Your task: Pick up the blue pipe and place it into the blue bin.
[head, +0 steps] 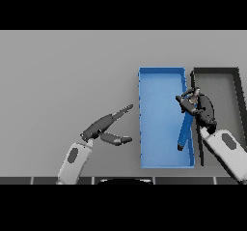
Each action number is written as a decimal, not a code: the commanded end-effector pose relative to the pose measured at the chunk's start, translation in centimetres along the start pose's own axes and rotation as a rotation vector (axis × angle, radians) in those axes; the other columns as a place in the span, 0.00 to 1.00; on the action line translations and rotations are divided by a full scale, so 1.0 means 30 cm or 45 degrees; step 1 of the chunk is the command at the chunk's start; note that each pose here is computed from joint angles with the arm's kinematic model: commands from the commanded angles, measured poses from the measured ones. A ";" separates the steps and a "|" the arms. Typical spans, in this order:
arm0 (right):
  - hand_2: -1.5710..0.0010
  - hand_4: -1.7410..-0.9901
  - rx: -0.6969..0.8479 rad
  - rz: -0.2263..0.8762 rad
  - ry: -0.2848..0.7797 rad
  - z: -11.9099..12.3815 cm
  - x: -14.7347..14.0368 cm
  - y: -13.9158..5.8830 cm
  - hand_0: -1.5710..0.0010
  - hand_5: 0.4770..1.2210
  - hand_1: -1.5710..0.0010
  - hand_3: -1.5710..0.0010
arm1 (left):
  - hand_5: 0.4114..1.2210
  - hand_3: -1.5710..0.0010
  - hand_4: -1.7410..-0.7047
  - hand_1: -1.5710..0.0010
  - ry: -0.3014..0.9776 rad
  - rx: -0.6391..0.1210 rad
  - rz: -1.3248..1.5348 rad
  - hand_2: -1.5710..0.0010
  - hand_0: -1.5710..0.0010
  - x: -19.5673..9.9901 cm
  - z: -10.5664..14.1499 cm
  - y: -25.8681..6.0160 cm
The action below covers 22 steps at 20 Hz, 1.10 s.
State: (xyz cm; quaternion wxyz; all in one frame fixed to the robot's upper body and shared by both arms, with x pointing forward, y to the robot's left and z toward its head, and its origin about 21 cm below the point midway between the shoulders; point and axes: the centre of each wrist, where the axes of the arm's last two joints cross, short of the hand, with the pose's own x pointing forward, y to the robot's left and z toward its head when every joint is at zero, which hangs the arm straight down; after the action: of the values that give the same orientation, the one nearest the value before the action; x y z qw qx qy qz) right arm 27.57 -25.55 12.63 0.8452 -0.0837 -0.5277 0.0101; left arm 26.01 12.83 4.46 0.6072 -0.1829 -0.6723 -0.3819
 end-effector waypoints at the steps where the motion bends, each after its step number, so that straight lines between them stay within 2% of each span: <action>1: 0.15 0.08 -0.010 0.015 0.058 -0.010 -0.011 0.001 0.07 1.00 0.15 0.50 | 0.01 1.00 0.83 1.00 0.005 -0.001 0.001 1.00 1.00 0.005 -0.007 -0.001; 2: 0.32 0.20 -0.018 0.032 0.125 -0.013 -0.022 0.004 0.25 1.00 0.32 0.60 | 0.01 1.00 0.83 1.00 -0.004 0.002 0.004 1.00 1.00 0.007 -0.001 0.008; 4: 0.56 0.44 -0.022 0.087 0.199 -0.022 -0.020 0.015 0.52 1.00 0.56 0.74 | 0.02 1.00 0.83 1.00 0.006 -0.004 0.003 1.00 1.00 -0.012 0.002 0.004; 5: 0.65 0.54 0.018 0.149 0.234 -0.018 -0.019 0.017 0.62 1.00 0.65 0.79 | 0.02 1.00 0.83 1.00 -0.002 -0.008 0.006 1.00 1.00 -0.008 0.005 -0.004; 8: 0.82 0.75 0.075 0.293 0.288 -0.020 -0.030 0.022 0.80 0.82 0.82 0.89 | 0.02 1.00 0.83 1.00 -0.004 -0.003 0.012 1.00 1.00 0.007 -0.008 -0.008; 10: 0.89 0.84 0.135 0.435 0.304 -0.027 -0.039 0.035 0.87 0.67 0.89 0.93 | 0.02 1.00 0.83 1.00 -0.011 -0.004 0.021 1.00 1.00 0.021 -0.004 -0.015; 12: 0.93 0.88 0.154 0.488 0.316 -0.025 -0.034 0.045 0.92 0.57 0.93 0.96 | 0.02 1.00 0.83 1.00 0.003 -0.007 0.002 1.00 1.00 0.021 0.000 0.001; 18: 0.98 0.94 0.146 0.590 0.325 -0.037 -0.058 0.044 0.98 0.35 0.98 0.99 | 0.02 1.00 0.82 1.00 0.018 -0.003 0.002 1.00 1.00 -0.001 0.006 -0.010; 22: 0.99 0.96 0.149 0.609 0.316 -0.048 -0.044 0.040 0.99 0.26 0.99 1.00 | 0.02 1.00 0.82 1.00 0.003 0.005 0.002 1.00 1.00 0.008 -0.005 -0.019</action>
State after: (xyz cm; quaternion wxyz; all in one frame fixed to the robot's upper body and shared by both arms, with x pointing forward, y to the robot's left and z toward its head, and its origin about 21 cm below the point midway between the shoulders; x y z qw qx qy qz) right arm 28.37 -24.69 10.65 0.8802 -0.1578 -0.3843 0.2296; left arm 25.67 12.29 4.52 0.6082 -0.1823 -0.6726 -0.3801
